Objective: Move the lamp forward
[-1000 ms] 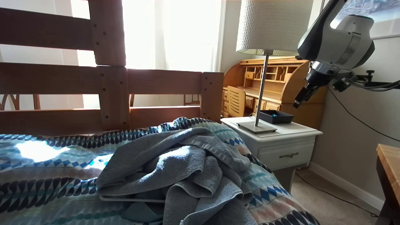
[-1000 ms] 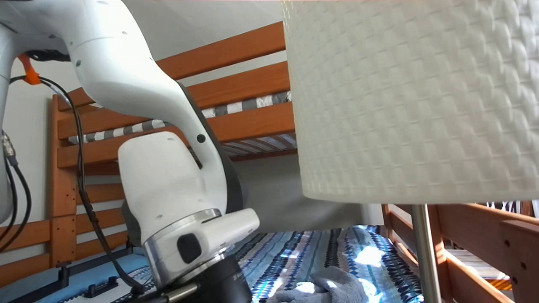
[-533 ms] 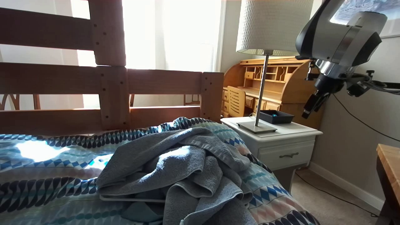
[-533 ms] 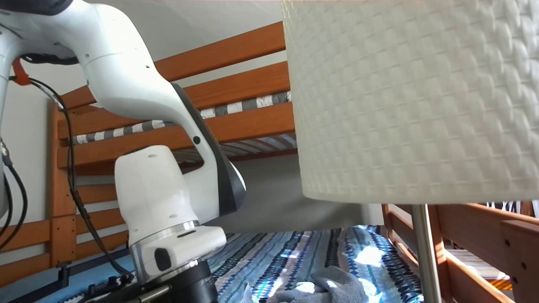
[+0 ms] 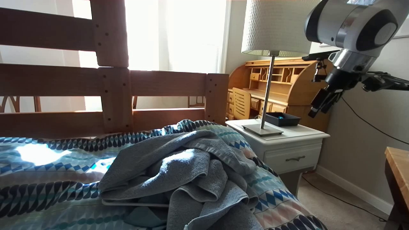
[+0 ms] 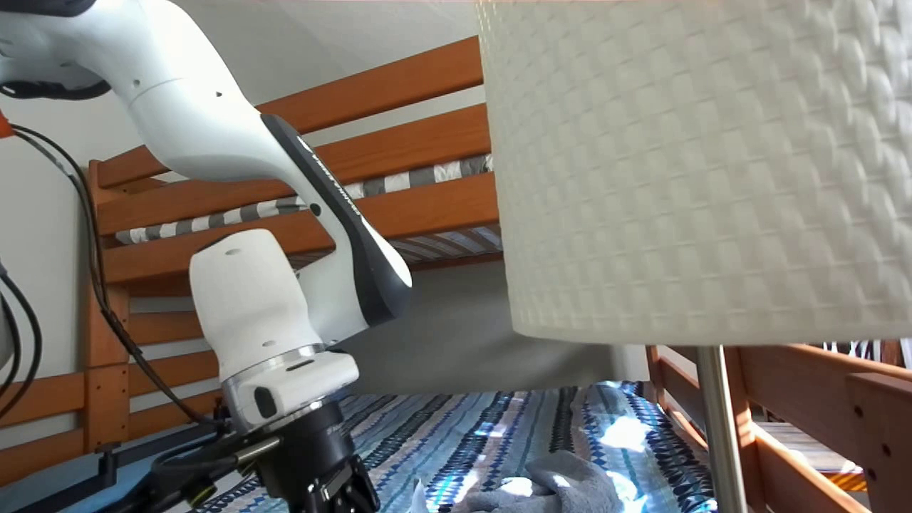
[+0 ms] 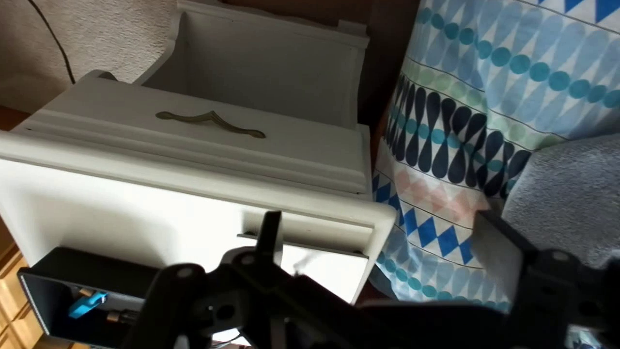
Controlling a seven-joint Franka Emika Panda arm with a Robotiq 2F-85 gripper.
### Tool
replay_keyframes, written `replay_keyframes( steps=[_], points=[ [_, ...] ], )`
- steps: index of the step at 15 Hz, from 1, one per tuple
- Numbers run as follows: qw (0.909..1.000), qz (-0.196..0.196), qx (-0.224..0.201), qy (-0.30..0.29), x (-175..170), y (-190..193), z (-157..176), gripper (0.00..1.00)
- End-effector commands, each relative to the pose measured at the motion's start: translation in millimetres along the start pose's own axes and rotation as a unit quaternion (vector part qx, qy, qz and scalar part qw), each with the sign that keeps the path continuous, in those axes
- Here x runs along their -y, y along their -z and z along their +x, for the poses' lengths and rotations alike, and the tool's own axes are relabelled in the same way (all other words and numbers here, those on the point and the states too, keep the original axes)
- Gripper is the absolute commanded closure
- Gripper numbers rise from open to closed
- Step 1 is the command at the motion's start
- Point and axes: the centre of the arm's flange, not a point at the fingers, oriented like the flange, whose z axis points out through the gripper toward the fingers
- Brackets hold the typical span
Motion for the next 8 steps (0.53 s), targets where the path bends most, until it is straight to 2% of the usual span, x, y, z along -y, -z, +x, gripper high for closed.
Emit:
replay_keyframes(
  steps=[1, 6, 8],
  points=[
    [0.9997, 0.017, -0.004, -0.016, 11.5, 64.5, 45.9, 0.0],
    [0.999, 0.025, -0.003, -0.037, 32.9, 93.9, 60.9, 0.0],
    [0.9991, 0.022, -0.017, -0.032, 35.7, 110.3, 78.9, 0.0]
  ],
)
